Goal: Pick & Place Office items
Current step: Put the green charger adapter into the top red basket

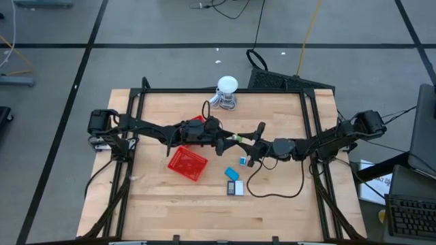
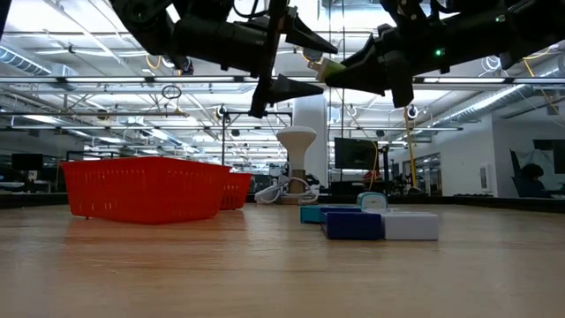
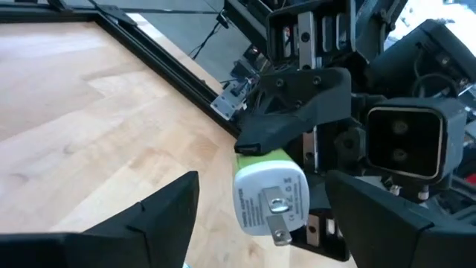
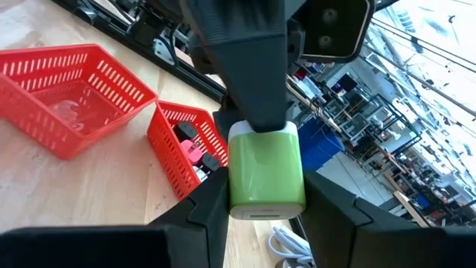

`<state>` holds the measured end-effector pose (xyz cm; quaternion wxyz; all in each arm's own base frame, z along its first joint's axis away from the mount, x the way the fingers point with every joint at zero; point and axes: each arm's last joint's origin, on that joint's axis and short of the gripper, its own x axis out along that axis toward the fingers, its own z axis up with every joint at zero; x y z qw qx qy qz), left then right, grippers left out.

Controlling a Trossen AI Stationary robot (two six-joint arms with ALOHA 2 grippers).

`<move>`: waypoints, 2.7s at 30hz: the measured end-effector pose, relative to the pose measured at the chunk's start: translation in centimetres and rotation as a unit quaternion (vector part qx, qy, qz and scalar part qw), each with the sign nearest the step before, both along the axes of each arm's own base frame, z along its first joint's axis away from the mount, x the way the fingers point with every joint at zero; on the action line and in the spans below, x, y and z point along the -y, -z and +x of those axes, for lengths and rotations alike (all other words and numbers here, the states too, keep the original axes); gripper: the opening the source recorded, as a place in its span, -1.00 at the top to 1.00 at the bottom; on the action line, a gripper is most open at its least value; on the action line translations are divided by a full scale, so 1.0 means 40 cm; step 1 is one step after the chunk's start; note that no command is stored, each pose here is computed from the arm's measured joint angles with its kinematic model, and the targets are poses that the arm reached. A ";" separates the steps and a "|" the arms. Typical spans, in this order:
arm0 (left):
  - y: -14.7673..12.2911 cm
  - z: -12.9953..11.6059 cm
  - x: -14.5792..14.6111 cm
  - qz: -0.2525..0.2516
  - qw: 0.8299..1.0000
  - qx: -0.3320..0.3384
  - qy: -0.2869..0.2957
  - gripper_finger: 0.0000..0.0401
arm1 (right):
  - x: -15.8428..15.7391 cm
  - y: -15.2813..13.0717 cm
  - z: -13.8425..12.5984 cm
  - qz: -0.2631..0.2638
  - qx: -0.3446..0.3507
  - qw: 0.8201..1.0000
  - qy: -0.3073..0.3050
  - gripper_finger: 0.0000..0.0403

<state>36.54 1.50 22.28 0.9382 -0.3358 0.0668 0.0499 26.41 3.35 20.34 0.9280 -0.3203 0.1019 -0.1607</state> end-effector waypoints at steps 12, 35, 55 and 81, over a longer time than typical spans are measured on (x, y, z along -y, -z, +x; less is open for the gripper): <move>0.000 0.000 -0.001 0.002 1.000 0.001 -0.012 0.06 | 0.005 0.000 0.001 0.006 0.002 1.000 0.004 0.39; -0.138 -0.155 -0.053 0.116 0.984 -0.110 -0.078 0.32 | 0.017 -0.017 -0.019 0.137 0.064 0.985 0.086 -0.38; -0.026 -0.304 -0.090 0.053 0.865 -0.457 -0.199 0.30 | 0.039 -0.035 -0.035 0.205 0.075 0.974 0.067 -0.43; 0.146 -0.222 -0.157 0.000 0.826 -0.532 -0.187 0.30 | 0.039 -0.035 -0.035 0.197 0.071 0.976 0.067 -0.32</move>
